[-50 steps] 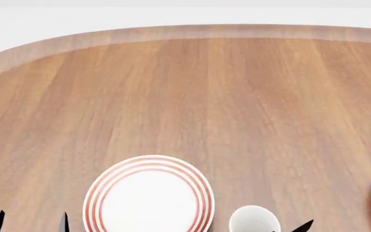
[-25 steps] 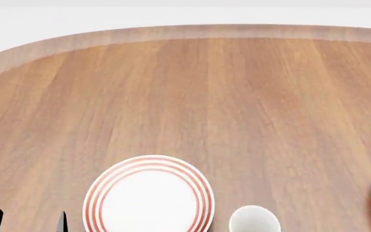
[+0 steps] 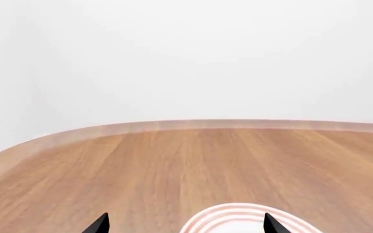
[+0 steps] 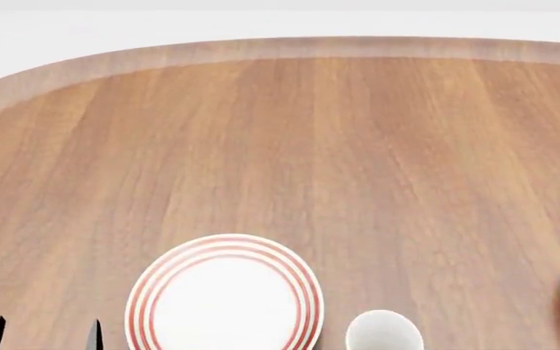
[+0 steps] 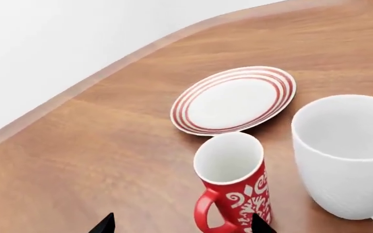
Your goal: Put the red mug on the left plate.
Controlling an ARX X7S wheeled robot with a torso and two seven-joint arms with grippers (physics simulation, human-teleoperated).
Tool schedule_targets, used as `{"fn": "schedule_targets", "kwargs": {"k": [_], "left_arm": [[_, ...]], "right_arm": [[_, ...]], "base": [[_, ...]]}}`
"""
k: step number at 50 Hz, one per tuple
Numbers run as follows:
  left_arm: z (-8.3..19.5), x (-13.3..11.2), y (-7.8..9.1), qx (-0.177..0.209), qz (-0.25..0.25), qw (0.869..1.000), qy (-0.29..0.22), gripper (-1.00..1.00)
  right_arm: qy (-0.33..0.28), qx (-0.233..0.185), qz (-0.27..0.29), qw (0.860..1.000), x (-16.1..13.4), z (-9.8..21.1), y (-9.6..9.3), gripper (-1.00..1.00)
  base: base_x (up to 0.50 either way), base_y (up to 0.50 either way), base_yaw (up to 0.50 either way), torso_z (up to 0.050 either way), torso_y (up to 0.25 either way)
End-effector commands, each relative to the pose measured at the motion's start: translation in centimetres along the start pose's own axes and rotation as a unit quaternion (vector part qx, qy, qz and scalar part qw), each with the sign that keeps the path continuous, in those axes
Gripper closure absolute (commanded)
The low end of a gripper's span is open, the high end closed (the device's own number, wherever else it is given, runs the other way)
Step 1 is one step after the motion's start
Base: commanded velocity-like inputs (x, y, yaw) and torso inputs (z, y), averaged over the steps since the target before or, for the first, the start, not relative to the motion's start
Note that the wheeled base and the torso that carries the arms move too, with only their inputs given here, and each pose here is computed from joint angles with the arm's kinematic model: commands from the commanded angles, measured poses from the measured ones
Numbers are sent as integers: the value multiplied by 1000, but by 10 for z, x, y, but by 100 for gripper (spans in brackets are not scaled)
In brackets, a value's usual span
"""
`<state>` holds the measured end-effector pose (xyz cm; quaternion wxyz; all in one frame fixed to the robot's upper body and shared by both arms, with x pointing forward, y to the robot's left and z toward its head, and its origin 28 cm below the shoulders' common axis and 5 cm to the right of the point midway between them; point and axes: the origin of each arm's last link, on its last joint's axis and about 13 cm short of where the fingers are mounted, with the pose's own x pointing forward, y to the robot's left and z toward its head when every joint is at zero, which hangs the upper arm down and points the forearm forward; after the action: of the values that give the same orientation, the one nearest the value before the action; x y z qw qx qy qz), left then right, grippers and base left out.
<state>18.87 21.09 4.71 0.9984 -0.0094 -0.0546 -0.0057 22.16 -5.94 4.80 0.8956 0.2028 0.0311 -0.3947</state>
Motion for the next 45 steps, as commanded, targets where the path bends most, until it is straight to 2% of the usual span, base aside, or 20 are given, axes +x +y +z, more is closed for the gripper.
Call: {"fn": "schedule_targets", "kwargs": {"k": [1,15,45], "left_arm": [[1,-1,0,-2,-1,1000,-2,-100],[2,-1,0,-2,-3,1000,-2,-100],[2,-2,0,-2,-4,1000,-3,-100]], "right_arm": [[30,-1,-68,997,35,-13,18,-100],[34,0,-87,996,39,-14,18,-100],[38,-3,-102,994,48,-15,35,-100]], "base": [[0,0,0,0,0],[0,0,0,0,0],[0,0,0,0,0]]}}
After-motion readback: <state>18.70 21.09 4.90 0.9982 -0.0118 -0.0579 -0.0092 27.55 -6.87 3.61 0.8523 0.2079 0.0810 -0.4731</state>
